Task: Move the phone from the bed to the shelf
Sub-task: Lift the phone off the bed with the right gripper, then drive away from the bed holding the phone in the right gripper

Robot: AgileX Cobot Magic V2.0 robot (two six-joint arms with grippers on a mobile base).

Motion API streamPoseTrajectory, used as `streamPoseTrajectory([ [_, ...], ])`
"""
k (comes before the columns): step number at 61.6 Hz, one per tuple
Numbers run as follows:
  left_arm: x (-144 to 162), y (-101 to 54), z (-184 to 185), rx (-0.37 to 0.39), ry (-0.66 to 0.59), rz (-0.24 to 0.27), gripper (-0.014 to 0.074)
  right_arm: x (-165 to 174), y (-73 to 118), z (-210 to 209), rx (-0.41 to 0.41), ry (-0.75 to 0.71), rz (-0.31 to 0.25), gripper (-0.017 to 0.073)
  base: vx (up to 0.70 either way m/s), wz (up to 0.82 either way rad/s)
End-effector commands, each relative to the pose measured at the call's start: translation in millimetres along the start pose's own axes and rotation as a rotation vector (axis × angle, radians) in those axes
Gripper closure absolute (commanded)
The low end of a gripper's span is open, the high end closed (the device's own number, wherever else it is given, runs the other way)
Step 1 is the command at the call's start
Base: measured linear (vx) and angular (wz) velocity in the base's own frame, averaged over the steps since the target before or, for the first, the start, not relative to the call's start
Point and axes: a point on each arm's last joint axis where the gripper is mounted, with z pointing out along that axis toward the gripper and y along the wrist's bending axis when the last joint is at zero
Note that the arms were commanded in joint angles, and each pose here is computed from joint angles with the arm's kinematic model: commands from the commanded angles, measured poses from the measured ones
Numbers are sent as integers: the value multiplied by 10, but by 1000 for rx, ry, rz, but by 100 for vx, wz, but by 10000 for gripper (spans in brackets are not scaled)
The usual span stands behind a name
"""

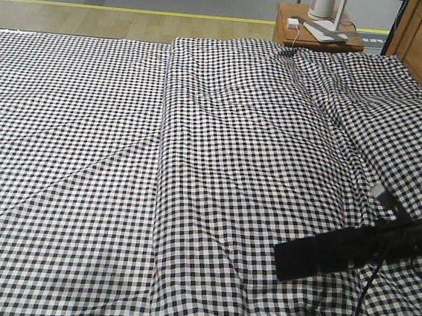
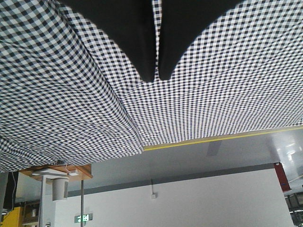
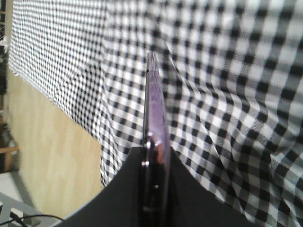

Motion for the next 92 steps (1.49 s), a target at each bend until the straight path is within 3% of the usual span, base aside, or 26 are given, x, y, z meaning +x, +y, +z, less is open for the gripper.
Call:
streamPoseTrajectory([
  [1, -142, 19, -24, -14, -98, -15, 592, -129, 535, -354, -105, -69, -88, 567, 0, 0],
  [7, -142, 19, -24, -14, -98, -15, 592, -146, 846, -528, -74, -100, -161, 564, 0, 0],
  [22, -142, 19, -24, -14, -98, -15, 592, -177, 1734, -680, -32, -122, -415, 563, 0, 0],
  [40, -142, 19, -24, -14, -98, -15, 592, -56, 2767, -593, -57, -92, -717, 562, 0, 0],
  [51, -142, 19, -24, -14, -98, -15, 592, 125, 3270, -549, -95, -75, -858, 562, 0, 0],
  [62, -142, 19, -24, -14, -98, -15, 592, 321, 3642, -510, -140, -52, -947, 562, 0, 0],
  [71, -142, 19, -24, -14, -98, -15, 592, 455, 3844, -484, -174, -34, -988, 562, 0, 0],
  [83, -142, 19, -24, -14, -98, -15, 592, 570, 3998, -464, -205, -18, -1038, 562, 0, 0],
  [92, -142, 19, -24, -14, -98, -15, 592, 575, 4022, -457, -221, -24, -1036, 562, 0, 0],
])
